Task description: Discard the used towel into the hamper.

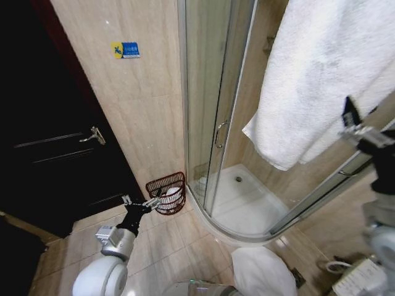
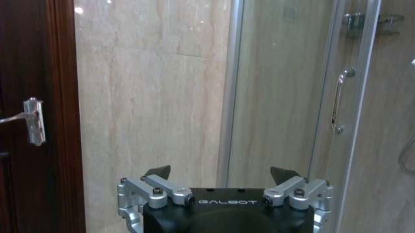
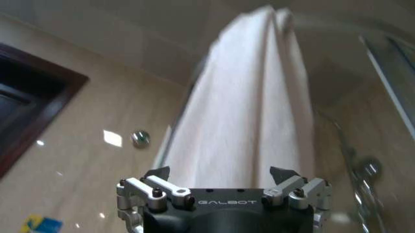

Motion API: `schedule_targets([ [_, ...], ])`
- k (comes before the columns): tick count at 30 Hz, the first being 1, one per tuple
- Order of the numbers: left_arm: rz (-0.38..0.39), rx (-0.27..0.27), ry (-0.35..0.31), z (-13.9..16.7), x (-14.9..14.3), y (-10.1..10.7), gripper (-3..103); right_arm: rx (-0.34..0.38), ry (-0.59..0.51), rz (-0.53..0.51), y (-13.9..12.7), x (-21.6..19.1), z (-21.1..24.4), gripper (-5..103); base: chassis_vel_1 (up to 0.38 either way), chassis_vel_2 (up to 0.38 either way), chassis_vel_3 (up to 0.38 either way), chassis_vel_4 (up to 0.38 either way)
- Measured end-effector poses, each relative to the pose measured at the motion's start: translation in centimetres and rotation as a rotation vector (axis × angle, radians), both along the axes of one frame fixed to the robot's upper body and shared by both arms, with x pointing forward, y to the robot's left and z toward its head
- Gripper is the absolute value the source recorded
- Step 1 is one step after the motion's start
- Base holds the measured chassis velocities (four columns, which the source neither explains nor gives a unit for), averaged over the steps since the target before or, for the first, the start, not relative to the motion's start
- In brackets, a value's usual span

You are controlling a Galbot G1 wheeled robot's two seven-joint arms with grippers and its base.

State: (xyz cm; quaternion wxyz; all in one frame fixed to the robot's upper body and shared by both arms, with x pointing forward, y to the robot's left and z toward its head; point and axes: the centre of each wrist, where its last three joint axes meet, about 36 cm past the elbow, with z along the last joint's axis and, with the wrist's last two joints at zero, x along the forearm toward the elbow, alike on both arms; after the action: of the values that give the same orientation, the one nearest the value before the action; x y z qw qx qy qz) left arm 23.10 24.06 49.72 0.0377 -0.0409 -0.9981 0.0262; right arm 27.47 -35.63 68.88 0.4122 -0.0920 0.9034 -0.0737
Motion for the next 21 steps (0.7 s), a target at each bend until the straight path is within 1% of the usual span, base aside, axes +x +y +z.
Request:
schedule_targets([
  [2,0.0,0.0,0.0,0.0,0.0,0.0,100,-0.011,-0.009,0.005,0.0,0.0,0.5,100,0.0,0.0,0.0,0.0],
  [3,0.0,0.0,0.0,0.0,0.0,0.0,100,-0.049,-0.035,0.017,-0.3,0.2,2.0,100,0.0,0.0,0.0,0.0],
  [5,0.0,0.0,0.0,0.0,0.0,0.0,100,-0.059,-0.04,0.019,-0.6,0.4,2.6,100,0.0,0.0,0.0,0.0],
  [7,0.0,0.0,0.0,0.0,0.0,0.0,100,-0.075,-0.053,0.035,-1.2,0.9,4.4,100,0.0,0.0,0.0,0.0],
  [10,0.0,0.0,0.0,0.0,0.0,0.0,100,-0.077,-0.064,0.037,-1.4,1.3,5.9,100,0.0,0.0,0.0,0.0],
  [11,0.0,0.0,0.0,0.0,0.0,0.0,100,-0.08,-0.073,0.033,-1.7,1.8,7.4,100,0.0,0.0,0.0,0.0],
  [13,0.0,0.0,0.0,0.0,0.0,0.0,100,-0.08,-0.076,0.03,-1.8,2.0,7.8,100,0.0,0.0,0.0,0.0],
  [15,0.0,0.0,0.0,0.0,0.0,0.0,100,-0.08,-0.074,0.03,-2.3,3.4,9.8,100,0.0,0.0,0.0,0.0],
  [17,0.0,0.0,0.0,0.0,0.0,0.0,100,-0.082,-0.071,0.034,-2.4,4.1,10.5,100,0.0,0.0,0.0,0.0],
  [18,0.0,0.0,0.0,0.0,0.0,0.0,100,-0.085,-0.076,0.031,-2.9,4.9,11.9,100,0.0,0.0,0.0,0.0],
  [20,0.0,0.0,0.0,0.0,0.0,0.0,100,-0.085,-0.081,0.024,-3.2,5.2,12.7,100,0.0,0.0,0.0,0.0],
  [21,0.0,0.0,0.0,0.0,0.0,0.0,100,-0.09,-0.088,0.008,-3.7,5.4,14.2,100,0.0,0.0,0.0,0.0],
])
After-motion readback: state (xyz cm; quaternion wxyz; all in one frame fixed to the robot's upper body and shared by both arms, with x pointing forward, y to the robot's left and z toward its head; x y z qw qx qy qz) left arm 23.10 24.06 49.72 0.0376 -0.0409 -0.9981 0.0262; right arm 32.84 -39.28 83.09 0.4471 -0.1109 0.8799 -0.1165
